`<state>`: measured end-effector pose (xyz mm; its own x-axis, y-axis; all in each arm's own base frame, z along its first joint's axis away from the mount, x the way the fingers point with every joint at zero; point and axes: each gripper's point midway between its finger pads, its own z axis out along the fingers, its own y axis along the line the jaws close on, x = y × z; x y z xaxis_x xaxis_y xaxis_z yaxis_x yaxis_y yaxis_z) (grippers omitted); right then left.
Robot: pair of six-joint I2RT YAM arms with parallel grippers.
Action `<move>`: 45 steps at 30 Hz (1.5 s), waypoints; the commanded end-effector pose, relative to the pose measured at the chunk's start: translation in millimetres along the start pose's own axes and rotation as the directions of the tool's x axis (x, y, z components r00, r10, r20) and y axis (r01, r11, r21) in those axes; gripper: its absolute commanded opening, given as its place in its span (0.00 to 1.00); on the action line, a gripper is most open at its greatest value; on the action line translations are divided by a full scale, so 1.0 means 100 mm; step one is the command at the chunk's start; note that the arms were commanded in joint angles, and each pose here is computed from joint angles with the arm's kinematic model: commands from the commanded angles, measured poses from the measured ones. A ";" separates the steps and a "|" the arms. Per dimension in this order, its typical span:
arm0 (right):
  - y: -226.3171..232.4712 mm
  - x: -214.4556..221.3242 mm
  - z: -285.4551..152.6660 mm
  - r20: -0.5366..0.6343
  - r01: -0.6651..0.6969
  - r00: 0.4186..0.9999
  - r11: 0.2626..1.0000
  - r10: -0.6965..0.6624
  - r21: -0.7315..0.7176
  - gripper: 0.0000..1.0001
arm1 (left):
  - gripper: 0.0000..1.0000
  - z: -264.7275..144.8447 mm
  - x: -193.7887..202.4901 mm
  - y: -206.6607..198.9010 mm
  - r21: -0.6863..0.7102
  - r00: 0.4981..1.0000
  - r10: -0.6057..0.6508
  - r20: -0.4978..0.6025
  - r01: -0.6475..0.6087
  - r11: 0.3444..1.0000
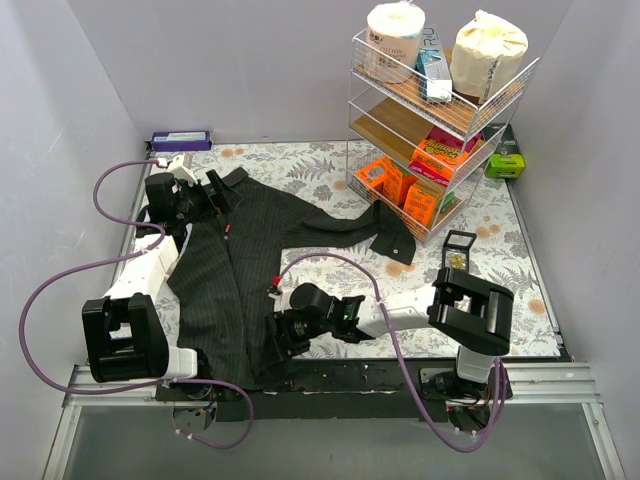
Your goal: Pin the brooch onto the clothing
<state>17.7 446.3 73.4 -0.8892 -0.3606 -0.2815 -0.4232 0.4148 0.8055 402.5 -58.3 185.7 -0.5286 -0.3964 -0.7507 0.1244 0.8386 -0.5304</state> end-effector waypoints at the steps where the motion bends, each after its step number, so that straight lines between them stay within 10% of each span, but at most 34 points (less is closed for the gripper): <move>1: 0.31 -0.12 0.10 0.008 0.013 1.000 0.995 -0.013 -0.103 0.68 | 0.98 -0.09 -0.08 -0.06 0.006 0.999 0.026 0.036 -0.026 1.000; 7: 0.37 -0.19 0.16 0.020 0.017 1.000 0.992 -0.015 -0.122 0.50 | 0.98 -0.10 -0.09 -0.05 -0.003 0.999 0.032 0.043 -0.032 0.999; 11: 0.29 -0.34 0.00 0.090 0.054 0.995 0.997 -0.049 -0.061 0.02 | 0.98 -0.11 -0.11 -0.04 -0.014 0.998 0.039 0.052 -0.039 0.999; 19: -0.97 -0.62 -1.13 0.229 -0.031 0.972 0.932 -0.057 0.362 0.01 | 0.98 -0.11 -0.11 -0.04 -0.015 0.998 0.042 0.051 -0.042 0.999; 24: -1.80 -0.55 -1.95 0.237 -0.105 0.969 0.752 -0.071 0.651 0.01 | 0.98 -0.11 -0.10 -0.03 -0.016 0.998 0.043 0.048 -0.042 0.999; 39: -2.20 -0.44 -3.05 0.293 -0.247 0.949 0.305 -0.116 0.920 0.01 | 0.98 -0.13 -0.13 0.06 -0.076 0.997 0.057 0.052 -0.053 0.996; 45: -1.61 -0.93 -2.86 0.287 -0.138 0.919 0.464 -0.269 0.875 0.83 | 0.98 -0.16 -0.02 0.45 -0.221 1.000 0.021 0.009 -0.019 0.975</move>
<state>200.2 136.3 66.8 -0.8541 -0.1683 -0.4920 -0.1340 0.9855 -0.1045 400.8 -39.9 176.6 -0.5186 -0.3817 -0.7651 0.0397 0.8831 -0.4675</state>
